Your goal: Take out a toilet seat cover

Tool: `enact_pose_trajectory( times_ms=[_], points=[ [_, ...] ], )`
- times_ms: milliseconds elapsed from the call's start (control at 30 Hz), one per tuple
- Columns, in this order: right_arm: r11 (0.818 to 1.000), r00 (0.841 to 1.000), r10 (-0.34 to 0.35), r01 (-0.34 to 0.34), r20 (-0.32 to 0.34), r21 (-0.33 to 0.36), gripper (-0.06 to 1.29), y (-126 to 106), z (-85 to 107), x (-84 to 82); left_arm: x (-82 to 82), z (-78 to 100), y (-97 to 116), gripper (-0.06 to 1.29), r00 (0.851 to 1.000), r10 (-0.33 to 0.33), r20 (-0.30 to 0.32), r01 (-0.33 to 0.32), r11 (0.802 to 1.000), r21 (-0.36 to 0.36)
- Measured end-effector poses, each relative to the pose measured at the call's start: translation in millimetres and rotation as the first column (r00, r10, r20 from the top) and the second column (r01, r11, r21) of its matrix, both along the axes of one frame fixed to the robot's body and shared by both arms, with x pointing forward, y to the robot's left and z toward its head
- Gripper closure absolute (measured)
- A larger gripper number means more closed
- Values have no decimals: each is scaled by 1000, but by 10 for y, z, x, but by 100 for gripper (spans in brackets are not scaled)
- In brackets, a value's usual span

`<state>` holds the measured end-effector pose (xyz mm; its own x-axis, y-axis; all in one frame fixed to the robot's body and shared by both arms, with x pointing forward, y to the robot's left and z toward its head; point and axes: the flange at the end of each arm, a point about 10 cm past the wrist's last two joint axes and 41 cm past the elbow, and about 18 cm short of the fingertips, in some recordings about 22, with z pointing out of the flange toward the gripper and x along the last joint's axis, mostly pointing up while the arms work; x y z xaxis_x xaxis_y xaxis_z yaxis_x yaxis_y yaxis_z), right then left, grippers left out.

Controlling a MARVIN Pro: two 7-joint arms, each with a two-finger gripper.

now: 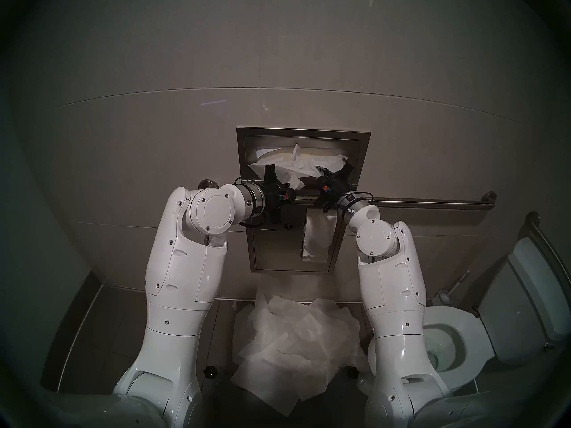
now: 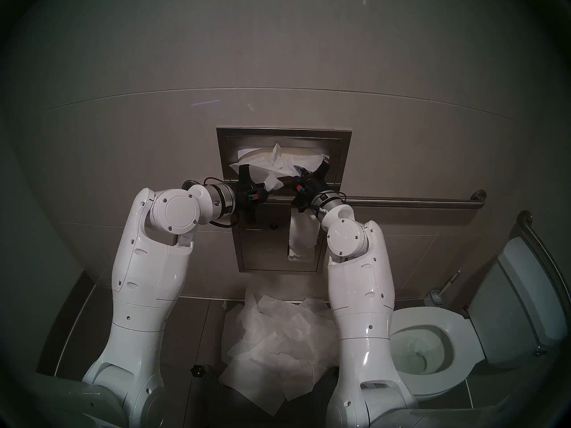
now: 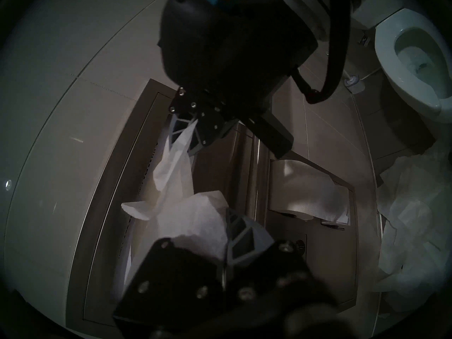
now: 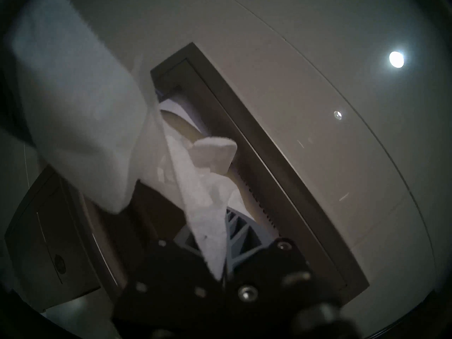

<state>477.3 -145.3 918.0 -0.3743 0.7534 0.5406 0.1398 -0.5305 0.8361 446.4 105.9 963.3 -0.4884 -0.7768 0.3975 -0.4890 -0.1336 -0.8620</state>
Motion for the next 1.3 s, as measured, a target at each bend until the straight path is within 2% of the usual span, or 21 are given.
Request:
enact_pose_trajectory(
  times_ms=[267, 667, 833, 1300],
  points=[
    [999, 999, -51, 51, -15, -5, 127, -26, -44, -148, -20, 57, -42, 125, 1000, -4, 2, 4, 1000, -27],
    [994, 995, -96, 96, 13, -53, 127, -46, 28, -168, -166, 319, -139, 125, 999, -42, 22, 43, 996, -78],
    [991, 993, -110, 113, 47, -77, 127, -39, 145, -153, -228, 398, -189, 125, 998, -63, 30, 65, 995, -80],
    [980, 977, -106, 134, 185, -145, 127, 39, 608, -218, -289, 444, -251, 125, 995, -85, 44, 88, 994, -72]
  ],
)
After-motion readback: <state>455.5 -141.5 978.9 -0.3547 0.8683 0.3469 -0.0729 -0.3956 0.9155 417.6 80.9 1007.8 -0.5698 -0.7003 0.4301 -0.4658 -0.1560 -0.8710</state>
